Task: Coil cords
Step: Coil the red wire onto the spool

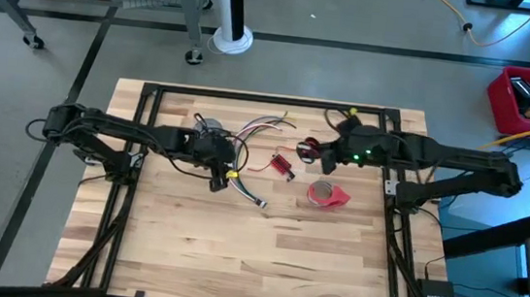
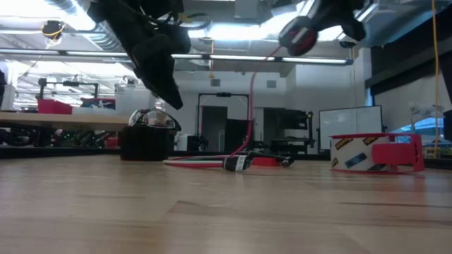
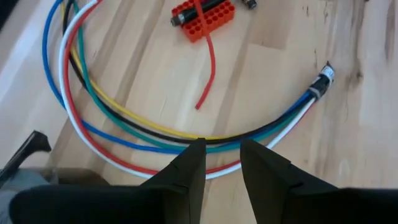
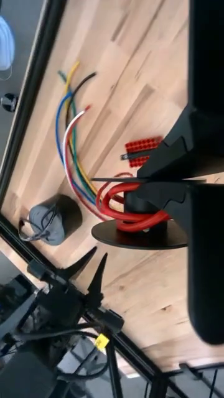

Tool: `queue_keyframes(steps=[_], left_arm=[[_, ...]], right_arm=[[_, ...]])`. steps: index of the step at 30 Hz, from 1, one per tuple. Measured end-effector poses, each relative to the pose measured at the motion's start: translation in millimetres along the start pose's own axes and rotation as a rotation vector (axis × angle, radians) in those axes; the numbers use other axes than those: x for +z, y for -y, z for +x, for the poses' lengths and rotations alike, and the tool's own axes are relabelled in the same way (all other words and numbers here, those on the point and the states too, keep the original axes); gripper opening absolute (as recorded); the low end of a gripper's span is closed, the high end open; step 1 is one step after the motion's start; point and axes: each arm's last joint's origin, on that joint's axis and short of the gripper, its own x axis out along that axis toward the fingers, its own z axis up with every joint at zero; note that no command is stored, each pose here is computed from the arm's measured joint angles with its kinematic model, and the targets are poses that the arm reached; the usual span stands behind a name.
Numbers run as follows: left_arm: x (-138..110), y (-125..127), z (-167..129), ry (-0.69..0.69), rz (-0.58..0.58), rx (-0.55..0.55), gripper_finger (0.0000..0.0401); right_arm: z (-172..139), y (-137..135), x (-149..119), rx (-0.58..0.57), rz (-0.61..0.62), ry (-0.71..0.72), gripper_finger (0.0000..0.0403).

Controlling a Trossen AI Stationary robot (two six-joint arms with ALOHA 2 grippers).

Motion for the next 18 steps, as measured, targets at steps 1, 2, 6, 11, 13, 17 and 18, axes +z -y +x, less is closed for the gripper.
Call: queue_keyframes(steps=[1, 2, 6, 11, 13, 17, 18], left_arm=[[0, 0, 0, 0.002, -0.002, 0.0, 0.0092], [1, 0, 0, 0.005, -0.003, 0.0, 0.0093], [4, 0, 0, 0.036, -0.01, -0.005, 0.0095], [17, 2, -2, 0.174, -0.014, -0.024, 0.0092], [23, 3, -3, 0.239, -0.019, -0.032, 0.0094], [29, 3, -4, 0.297, -0.004, -0.035, 0.0097], [29, 3, -4, 0.295, -0.001, -0.034, 0.0097]], right_arm=[[-3, 5, -4, 0.003, 0.011, 0.003, 0.0004], [-6, 10, -8, 0.005, 0.028, 0.005, 0.0005], [-10, 30, -28, 0.031, 0.099, 0.039, 0.0005], [7, 45, -52, 0.229, 0.15, 0.173, 0.0006], [18, 49, -62, 0.319, 0.163, 0.219, 0.0007], [33, 56, -78, 0.454, 0.177, 0.27, 0.0007], [34, 57, -80, 0.477, 0.18, 0.288, 0.0007]])
